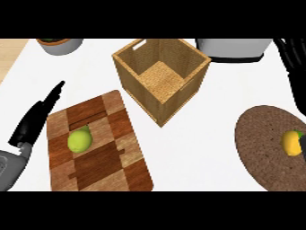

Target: Pick the lemon from the placemat and place it in the basket

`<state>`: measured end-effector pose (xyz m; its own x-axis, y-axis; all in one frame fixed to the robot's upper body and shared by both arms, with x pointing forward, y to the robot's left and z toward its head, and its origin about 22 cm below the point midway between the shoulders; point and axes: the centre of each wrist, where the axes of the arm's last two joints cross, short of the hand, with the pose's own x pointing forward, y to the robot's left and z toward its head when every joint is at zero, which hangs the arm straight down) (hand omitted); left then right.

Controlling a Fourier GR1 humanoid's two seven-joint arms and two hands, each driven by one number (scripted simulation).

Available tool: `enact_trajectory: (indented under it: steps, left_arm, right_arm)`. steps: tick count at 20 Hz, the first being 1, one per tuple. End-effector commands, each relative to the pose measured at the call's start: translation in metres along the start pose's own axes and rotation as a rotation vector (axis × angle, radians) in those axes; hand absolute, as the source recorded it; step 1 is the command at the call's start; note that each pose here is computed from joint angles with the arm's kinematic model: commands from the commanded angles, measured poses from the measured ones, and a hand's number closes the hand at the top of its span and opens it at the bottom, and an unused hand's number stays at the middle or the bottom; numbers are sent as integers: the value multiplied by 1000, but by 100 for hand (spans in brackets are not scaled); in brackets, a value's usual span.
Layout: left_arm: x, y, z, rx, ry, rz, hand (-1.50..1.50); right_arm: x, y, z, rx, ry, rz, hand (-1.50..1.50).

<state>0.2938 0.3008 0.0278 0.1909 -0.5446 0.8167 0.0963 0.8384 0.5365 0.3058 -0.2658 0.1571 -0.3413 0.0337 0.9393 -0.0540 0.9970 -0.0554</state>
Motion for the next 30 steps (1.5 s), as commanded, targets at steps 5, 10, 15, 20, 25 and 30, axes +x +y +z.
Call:
enact_trajectory:
  steps: [5, 10, 15, 20, 25, 30]
  left_arm:
    - [51, 15, -4, 118, -355, 93, 0]
    - [48, 0, 5, 69, -395, 136, 0]
    - [51, 13, 17, 62, -377, 139, 0]
    - [36, 7, 17, 67, -367, 135, 0]
    - [37, 19, 14, 89, -367, 127, 0]
    - [46, 18, 10, 83, -361, 157, 0]
  right_arm:
    - [-65, -65, 27, -40, 157, 37, 150]
    - [-115, 20, 28, -221, 133, -176, 150]
    - [-94, 22, -1, -382, 125, 188, -150]
    - [-56, -66, -12, -446, 285, 670, -150]
    - [-13, -110, -19, -220, 596, 1040, -150]
    - [27, -105, -35, 124, 834, 1148, -150]
